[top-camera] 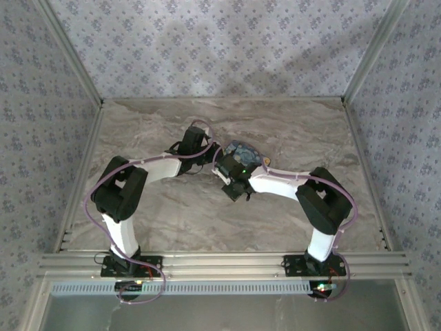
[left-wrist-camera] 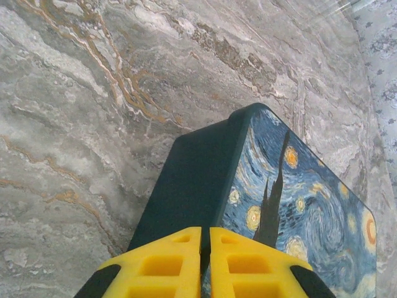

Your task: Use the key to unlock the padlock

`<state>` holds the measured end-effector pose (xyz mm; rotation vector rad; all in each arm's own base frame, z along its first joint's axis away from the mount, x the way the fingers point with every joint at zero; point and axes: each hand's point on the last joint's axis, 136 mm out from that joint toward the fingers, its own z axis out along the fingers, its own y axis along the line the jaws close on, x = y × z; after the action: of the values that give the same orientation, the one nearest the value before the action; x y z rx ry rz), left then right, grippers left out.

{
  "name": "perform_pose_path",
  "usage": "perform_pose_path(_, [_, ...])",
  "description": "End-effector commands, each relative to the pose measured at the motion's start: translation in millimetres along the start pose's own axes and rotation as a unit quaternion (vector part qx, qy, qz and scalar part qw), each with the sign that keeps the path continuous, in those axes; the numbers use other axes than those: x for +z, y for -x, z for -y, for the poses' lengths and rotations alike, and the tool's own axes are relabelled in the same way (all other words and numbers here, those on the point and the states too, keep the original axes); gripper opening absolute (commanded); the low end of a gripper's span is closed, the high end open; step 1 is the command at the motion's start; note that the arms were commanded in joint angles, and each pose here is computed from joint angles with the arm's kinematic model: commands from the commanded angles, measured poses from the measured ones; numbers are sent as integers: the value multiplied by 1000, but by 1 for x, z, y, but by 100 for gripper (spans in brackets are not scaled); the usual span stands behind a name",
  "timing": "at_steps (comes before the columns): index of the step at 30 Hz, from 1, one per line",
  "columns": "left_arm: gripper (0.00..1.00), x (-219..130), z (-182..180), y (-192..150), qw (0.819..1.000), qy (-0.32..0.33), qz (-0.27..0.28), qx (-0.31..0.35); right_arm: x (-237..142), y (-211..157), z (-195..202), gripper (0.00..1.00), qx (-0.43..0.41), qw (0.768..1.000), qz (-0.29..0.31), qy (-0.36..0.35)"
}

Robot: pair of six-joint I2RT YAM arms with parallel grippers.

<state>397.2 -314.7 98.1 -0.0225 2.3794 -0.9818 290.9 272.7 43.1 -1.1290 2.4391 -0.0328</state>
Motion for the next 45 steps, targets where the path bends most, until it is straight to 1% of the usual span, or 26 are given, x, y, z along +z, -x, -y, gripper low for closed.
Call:
perform_pose_path(1, [9, 7, -15, -40, 998, 23, -61, -9, -17, 44, 5, 0, -29, 997, 76, -8])
perform_pose_path(10, [10, 2, -16, -36, 998, 24, -51, -10, -26, 29, 2, 0, -15, 997, 76, -5])
perform_pose_path(21, [15, -25, -23, -18, 999, 34, -14, -22, -69, 27, 2, 0, 14, 993, 119, -5])
perform_pose_path(29, [19, -42, -27, -12, 999, 40, 2, -26, -96, 12, 10, 0, 41, 989, 139, -15])
perform_pose_path(32, [21, -46, -29, -12, 999, 44, 4, -28, -99, 0, 12, 0, 51, 990, 128, -16])
perform_pose_path(36, [21, -49, -29, -13, 999, 44, 5, -29, -90, -20, 9, 0, 85, 991, 103, 5])
perform_pose_path(37, [22, -49, -29, -13, 999, 44, 6, -29, -86, -25, 9, 1, 94, 991, 95, 8])
perform_pose_path(40, [23, -53, -30, -12, 998, 47, 11, -32, -74, -38, 12, 11, 126, 989, 75, 15])
perform_pose_path(43, [25, -58, -32, -14, 998, 51, 15, -33, -61, -46, 20, 19, 158, 985, 64, 17])
perform_pose_path(45, [27, -62, -33, -16, 998, 54, 17, -35, -53, -49, 24, 22, 171, 983, 57, 19])
